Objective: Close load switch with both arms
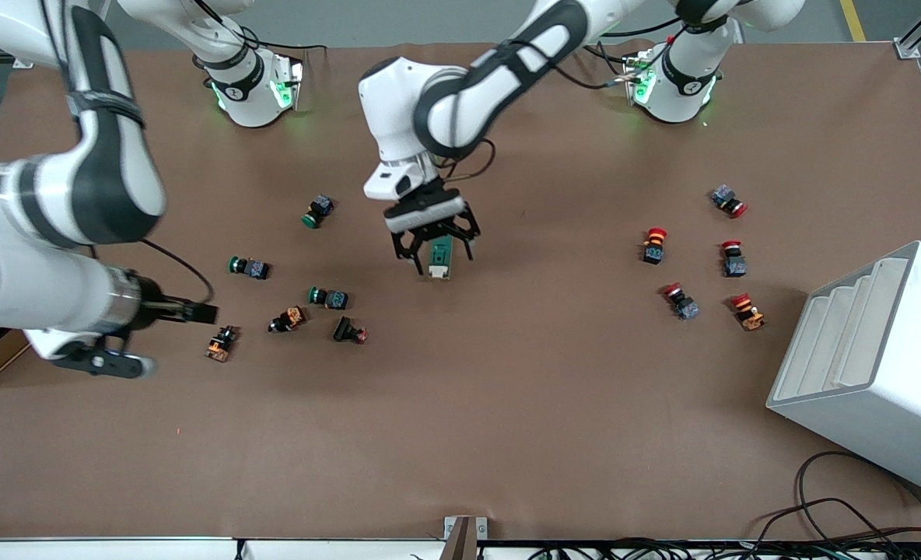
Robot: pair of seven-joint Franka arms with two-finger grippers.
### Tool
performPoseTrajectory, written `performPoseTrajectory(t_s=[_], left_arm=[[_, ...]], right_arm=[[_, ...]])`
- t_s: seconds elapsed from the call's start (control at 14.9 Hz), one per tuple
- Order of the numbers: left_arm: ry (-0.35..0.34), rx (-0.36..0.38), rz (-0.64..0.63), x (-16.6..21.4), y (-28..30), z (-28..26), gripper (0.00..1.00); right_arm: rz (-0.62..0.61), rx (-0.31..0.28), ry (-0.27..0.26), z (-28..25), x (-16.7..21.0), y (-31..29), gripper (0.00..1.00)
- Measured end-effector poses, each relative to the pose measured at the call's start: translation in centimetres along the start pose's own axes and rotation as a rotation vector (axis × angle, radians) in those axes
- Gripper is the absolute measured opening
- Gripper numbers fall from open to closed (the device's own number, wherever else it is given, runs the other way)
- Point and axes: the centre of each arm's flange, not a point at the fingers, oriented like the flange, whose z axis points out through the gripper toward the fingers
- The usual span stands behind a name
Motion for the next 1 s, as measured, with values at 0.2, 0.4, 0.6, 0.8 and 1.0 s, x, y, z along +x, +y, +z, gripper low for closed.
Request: performPoseTrajectory(t_s=[0.2, 0.4, 0.6, 0.8, 1.0], left_arm=[[-0.112, -0.024, -0.003, 10.0, -4.9, -1.0, 1.00], [-0.200, -0.072, -0.020, 18.7, -11.4, -2.0, 1.00], [-0.260, -0.121, -0.054, 24.9, -17.5, -2.4, 1.00], [-0.317, -0.109, -0.018, 29.3, -24.1, -1.4, 1.00], [-0.363, -0.081, 0.026, 32.1, -30.2, -1.0, 1.00]], right_arm=[[-0.065, -0.035, -0.005, -1.6, -0.6, 3.6, 1.00], [-0.116, -0.068, -0.002, -2.1, -0.7, 5.8, 1.00], [-0.121, -0.069, -0.001, -2.9, -1.1, 7.3, 1.00], [-0.111, -0.069, -0.021, -4.1, -2.3, 8.0, 1.00], [-0.091, -0.063, -0.008, -5.2, -2.7, 9.4, 1.00]])
